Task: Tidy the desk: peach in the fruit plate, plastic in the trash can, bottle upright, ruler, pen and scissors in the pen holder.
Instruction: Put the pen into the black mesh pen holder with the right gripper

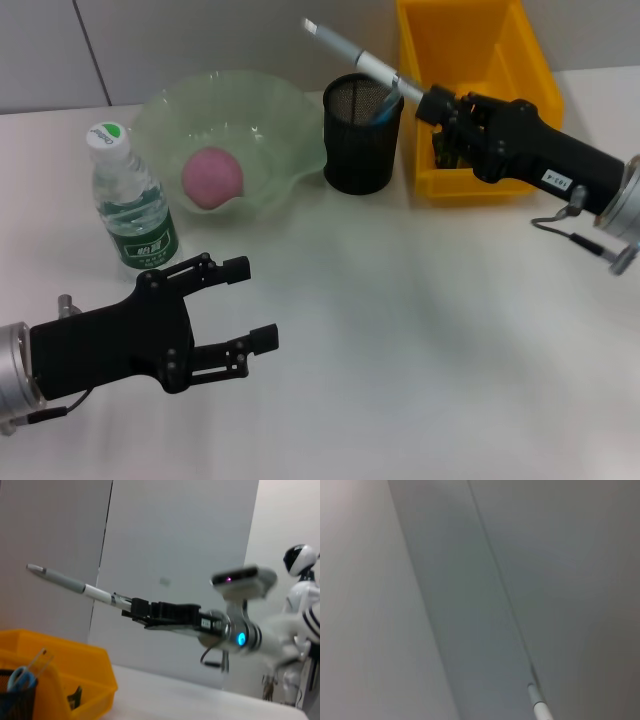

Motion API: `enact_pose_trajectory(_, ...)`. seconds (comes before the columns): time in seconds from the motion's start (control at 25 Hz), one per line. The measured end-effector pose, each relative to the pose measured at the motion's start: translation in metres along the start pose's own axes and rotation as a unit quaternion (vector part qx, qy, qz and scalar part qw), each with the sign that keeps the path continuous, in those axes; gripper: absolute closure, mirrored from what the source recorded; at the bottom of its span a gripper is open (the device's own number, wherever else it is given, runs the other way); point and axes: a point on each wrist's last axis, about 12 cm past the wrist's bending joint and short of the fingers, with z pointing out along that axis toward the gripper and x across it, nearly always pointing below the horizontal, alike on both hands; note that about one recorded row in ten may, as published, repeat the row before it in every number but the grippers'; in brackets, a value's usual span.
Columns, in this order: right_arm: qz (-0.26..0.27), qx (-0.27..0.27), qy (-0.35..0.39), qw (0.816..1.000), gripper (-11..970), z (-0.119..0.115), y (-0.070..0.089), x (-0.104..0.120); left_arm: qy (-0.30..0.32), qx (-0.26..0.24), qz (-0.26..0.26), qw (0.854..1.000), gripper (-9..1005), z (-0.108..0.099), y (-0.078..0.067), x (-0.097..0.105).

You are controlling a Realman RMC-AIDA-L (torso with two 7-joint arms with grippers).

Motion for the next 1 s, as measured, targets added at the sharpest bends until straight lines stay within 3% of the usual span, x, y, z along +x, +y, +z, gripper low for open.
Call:
enact_pose_trajectory(0.08, 0.02, -0.016, 0.064, 0.998, 778, 0.005, -0.01, -0.022, 0.018, -0.005, 0.006, 1.0, 150, -0.003, 0.002, 0.002)
enact_pose_trajectory(0.12, 0.02, -0.016, 0.064, 0.998, 778, 0.005, -0.01, -0.022, 0.023, -0.006, 0.007, 1.0, 150, -0.003, 0.002, 0.003)
enact_pose_trajectory(0.32, 0.033, -0.03, 0.175, 0.984, 774, 0.021, -0.017, -0.064, 0.041, -0.015, 0.014, 0.999, 149, -0.004, 0.004, 0.007)
enact_pose_trajectory(0.52, 0.058, -0.023, 0.299, 0.952, 770, 0.043, -0.018, -0.1, 0.045, -0.023, 0.019, 0.999, 149, -0.006, 0.005, 0.009)
enact_pose_trajectory(0.68, 0.064, 0.014, 0.378, 0.923, 767, 0.064, -0.017, -0.133, 0.048, -0.028, 0.019, 0.998, 149, -0.006, 0.006, 0.01)
enact_pose_trajectory(1.0, 0.031, 0.061, 0.465, 0.883, 760, 0.108, -0.007, -0.184, 0.048, -0.037, 0.02, 0.998, 150, -0.008, 0.007, 0.01)
